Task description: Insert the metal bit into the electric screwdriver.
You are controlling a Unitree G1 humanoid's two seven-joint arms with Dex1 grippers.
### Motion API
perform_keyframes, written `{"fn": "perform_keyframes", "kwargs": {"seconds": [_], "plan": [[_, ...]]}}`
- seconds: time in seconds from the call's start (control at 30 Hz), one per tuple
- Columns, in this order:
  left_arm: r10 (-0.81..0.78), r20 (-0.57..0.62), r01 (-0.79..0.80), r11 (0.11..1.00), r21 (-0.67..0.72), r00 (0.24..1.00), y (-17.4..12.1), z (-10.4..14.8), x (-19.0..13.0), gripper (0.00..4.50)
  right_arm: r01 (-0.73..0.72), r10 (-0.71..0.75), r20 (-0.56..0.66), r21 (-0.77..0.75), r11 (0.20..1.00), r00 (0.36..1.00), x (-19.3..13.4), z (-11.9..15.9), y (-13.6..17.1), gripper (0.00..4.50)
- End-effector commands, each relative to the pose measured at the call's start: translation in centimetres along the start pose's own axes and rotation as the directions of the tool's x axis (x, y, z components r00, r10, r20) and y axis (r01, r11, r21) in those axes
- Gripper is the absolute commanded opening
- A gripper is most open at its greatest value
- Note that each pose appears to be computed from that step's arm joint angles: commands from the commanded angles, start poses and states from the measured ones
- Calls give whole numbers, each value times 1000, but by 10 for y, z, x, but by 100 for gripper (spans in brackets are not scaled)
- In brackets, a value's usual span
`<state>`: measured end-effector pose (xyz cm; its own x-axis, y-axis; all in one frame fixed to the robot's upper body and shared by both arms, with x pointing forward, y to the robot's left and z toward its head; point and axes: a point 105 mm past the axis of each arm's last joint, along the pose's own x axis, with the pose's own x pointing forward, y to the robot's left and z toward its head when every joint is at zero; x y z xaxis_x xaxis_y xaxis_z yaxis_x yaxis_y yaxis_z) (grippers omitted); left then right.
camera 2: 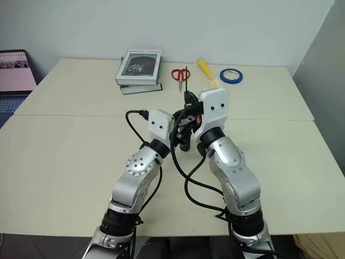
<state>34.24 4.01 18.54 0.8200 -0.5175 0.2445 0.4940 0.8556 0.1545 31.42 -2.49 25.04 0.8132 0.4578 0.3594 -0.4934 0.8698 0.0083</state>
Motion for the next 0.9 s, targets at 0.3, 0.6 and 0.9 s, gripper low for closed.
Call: {"fn": "perform_keyframes", "kwargs": {"seconds": [0.3, 0.6, 0.9], "plan": [[-13, 36, 12, 1000, 23, 999, -3, 9, 1, 163, -38, 38, -7, 2, 999, 999, 0, 6, 4, 0], [-18, 37, 17, 1000, 22, 999, -4, 8, 1, 163, -50, 49, -38, -17, 999, 998, 4, 9, 2, 0], [-12, 38, 11, 1000, 19, 999, -4, 8, 1, 163, -38, 36, -71, -23, 999, 997, 2, 8, -4, 0]]}}
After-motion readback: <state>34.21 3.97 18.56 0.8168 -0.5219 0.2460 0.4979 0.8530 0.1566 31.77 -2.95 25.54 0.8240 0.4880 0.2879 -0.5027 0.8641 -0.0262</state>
